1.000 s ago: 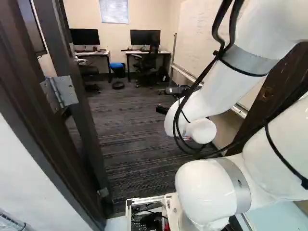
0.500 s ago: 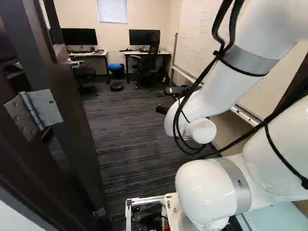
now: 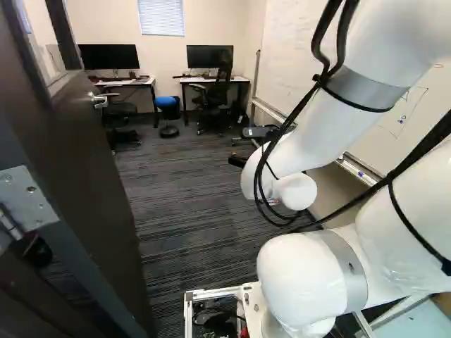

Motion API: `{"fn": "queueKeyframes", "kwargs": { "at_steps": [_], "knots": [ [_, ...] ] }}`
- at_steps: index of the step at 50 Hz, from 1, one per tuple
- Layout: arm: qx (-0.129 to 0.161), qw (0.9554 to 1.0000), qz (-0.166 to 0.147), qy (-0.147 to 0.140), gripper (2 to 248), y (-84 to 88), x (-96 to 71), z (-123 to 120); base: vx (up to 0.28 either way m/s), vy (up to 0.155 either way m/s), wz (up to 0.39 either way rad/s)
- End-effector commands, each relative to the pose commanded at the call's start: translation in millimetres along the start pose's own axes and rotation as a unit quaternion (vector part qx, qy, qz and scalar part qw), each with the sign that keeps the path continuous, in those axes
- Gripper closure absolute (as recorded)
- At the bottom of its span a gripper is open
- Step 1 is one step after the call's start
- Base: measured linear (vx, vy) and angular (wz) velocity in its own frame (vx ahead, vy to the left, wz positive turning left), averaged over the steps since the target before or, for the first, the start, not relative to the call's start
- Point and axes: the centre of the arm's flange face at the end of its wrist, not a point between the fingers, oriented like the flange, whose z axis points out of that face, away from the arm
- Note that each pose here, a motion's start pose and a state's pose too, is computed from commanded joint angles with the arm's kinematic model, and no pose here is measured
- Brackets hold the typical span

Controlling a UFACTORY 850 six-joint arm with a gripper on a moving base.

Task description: Open the door and move inside

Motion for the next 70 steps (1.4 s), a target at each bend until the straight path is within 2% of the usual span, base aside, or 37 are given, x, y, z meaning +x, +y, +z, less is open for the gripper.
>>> {"fn": "queueKeyframes", "kwargs": {
  "at_steps": [70],
  "knots": [
    [0.0,1.0,0.0,0.0,3,0.0,0.0,0.0,0.19,0.004,-0.015]
  ]
}}
